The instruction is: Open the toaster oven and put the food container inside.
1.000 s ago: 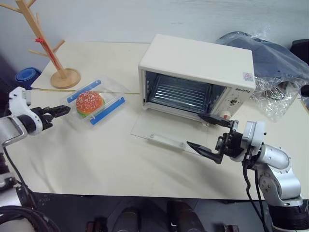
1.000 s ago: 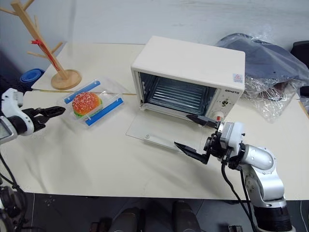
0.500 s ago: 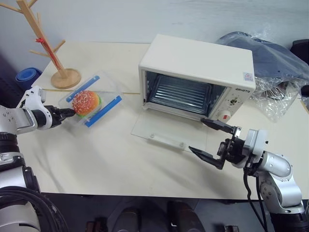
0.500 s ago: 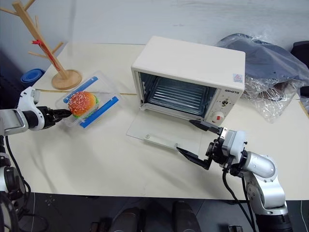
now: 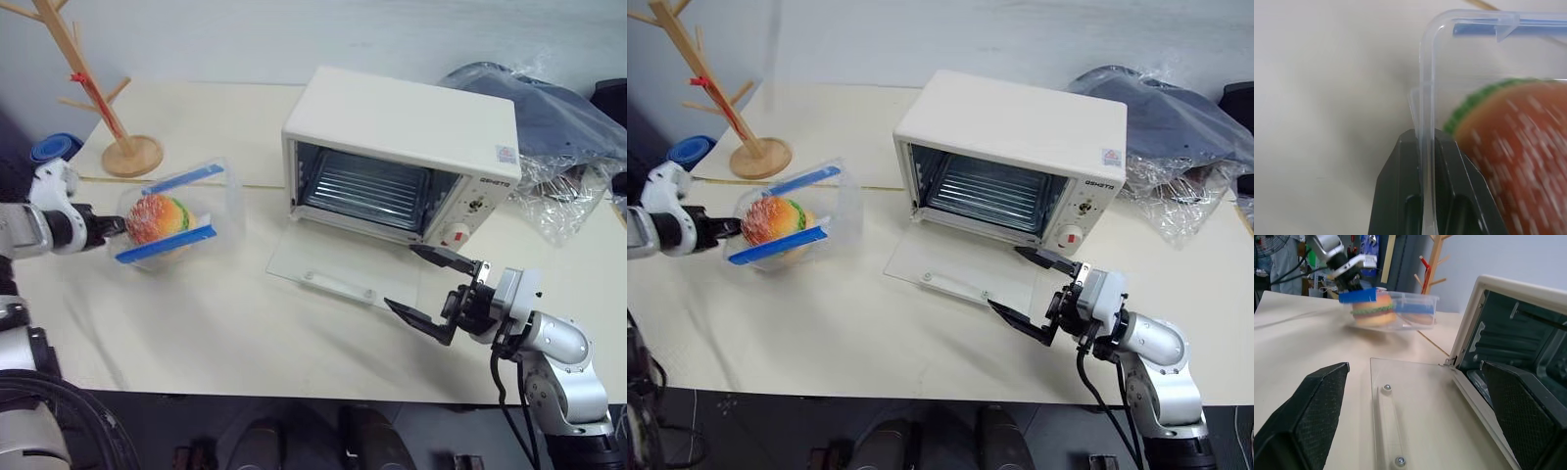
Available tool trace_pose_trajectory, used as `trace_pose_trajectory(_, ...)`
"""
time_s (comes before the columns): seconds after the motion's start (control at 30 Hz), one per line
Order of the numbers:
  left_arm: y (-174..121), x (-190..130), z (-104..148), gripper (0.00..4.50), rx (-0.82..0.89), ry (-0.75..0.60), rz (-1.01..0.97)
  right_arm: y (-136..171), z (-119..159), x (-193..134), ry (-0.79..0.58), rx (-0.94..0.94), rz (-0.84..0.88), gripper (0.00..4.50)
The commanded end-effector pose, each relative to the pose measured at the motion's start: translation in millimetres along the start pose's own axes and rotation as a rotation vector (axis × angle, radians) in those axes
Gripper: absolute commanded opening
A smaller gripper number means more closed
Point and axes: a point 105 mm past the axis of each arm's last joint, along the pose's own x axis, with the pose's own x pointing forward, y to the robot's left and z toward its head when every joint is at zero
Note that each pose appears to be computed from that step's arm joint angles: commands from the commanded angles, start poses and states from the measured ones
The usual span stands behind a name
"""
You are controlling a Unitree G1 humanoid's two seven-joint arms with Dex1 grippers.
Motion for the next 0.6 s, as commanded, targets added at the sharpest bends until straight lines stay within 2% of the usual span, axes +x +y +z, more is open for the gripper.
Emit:
trace_pose_trajectory(0.03, -28.3, -22.2, 13.5, 0.01, 0.167, -0.018, -0.079, -4.1, 5.0, -7.0, 0.008, -0.038, -0.031, 4.50)
trace_pose_trajectory(0.1, -46.1, -29.0, 5.6, 0.01, 0.188, 0.070, -0.094, -5.3, 4.1, -13.9, 0.040, -0.039, -0.055, 4.50)
trace_pose_trajectory(0.23, -86.9, -22.7, 7.5, 0.01, 0.238, 0.050, -0.199, -4.6, 0.7, -31.0, 0.101, -0.040, -0.090, 4.50)
trace_pose_trajectory(0.37, -131.2, -5.9, -8.5, 0.01, 0.329, 0.084, -0.338, -3.1, -2.2, -45.4, 0.149, -0.035, -0.130, 4.50)
trace_pose_trajectory(0.6, -180.4, 19.6, -12.5, 0.01, 0.387, 0.060, -0.387, 2.7, -2.0, -51.5, 0.159, -0.028, -0.179, 4.50)
